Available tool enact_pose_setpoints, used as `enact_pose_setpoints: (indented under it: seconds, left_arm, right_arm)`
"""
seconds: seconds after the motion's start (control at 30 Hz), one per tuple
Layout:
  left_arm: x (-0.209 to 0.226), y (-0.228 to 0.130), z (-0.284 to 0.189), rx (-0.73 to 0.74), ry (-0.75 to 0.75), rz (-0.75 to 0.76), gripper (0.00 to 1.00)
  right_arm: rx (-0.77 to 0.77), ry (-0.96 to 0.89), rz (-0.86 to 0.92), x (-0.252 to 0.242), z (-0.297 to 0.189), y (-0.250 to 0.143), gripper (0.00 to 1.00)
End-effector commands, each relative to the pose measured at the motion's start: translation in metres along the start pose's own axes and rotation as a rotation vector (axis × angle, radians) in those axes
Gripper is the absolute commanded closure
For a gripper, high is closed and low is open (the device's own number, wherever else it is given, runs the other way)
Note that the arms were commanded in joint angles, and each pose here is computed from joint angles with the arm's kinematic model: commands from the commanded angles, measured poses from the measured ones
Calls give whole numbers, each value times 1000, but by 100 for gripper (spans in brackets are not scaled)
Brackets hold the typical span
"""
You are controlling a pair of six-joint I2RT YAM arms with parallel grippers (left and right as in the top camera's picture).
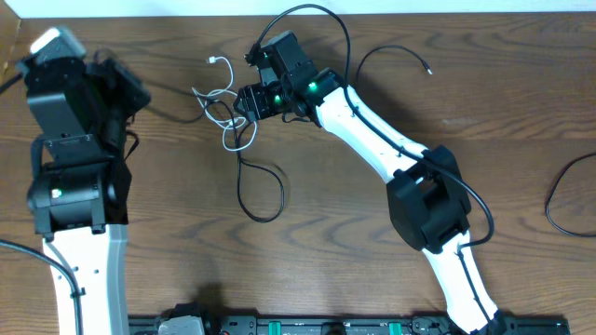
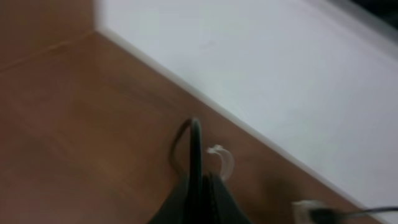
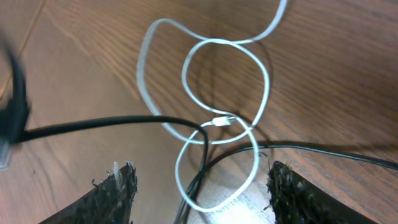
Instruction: Untangle cables
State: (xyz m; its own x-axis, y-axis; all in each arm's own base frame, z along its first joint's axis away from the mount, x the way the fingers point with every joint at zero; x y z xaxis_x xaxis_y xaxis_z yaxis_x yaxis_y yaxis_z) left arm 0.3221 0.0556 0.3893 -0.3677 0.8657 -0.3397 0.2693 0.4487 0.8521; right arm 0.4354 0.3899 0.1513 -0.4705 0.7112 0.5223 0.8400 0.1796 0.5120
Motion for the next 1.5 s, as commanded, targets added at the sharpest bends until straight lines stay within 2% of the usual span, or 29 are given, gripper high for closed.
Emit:
enact_pose_setpoints:
  seconds: [0.0, 0.27, 0.5, 0.67, 0.9, 0.97, 1.1, 1.2, 1.3, 1.47]
  left_arm:
    - [47, -3, -15, 4, 288, 7, 92]
    - [83, -22, -24, 121, 432, -7, 92]
    - [84, -24, -24, 137, 437, -5, 92]
    - [84, -25, -22, 144, 440, -5, 92]
    - [84, -27, -17, 156, 437, -7, 92]
    - [84, -28, -16, 158, 438, -7, 92]
    - [84, -27, -15, 157, 437, -8, 92]
    - [84, -27, -15, 155, 437, -8, 92]
    - [84, -27, -14, 156, 437, -8, 92]
    - [85, -29, -9, 166, 443, -13, 92]
  right_arm:
    - [12, -22, 82, -14, 19, -8, 35]
    - [69, -43, 181, -30, 45, -29, 38]
    - [124, -58, 255, -28, 64, -50, 45]
    - [160, -62, 271, -28, 67, -59, 56]
    - [213, -83, 271, -25, 76, -77, 58]
    - [212, -87, 271, -26, 77, -78, 62]
    - [206, -95, 267, -27, 77, -77, 78]
    - [207, -92, 247, -27, 77, -77, 99]
    - [202, -55, 200, -21, 69, -69, 99]
    - [222, 140, -34, 21, 9, -45, 99]
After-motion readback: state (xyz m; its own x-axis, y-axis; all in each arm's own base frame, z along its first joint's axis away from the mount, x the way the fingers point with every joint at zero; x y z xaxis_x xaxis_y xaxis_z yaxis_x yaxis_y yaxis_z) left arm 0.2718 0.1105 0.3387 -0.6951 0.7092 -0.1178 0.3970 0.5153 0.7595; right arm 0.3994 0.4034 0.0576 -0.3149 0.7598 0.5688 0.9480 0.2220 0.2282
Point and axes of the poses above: each gripper's point midway between its finger pads, its own z axis out along the fingers, its own x axis along the line the jaws close on, y = z × x, the point moved 5 cm from there along -z, back along the fingers, and after that the axes turned 3 degrees about z, right-handed, at the moved point
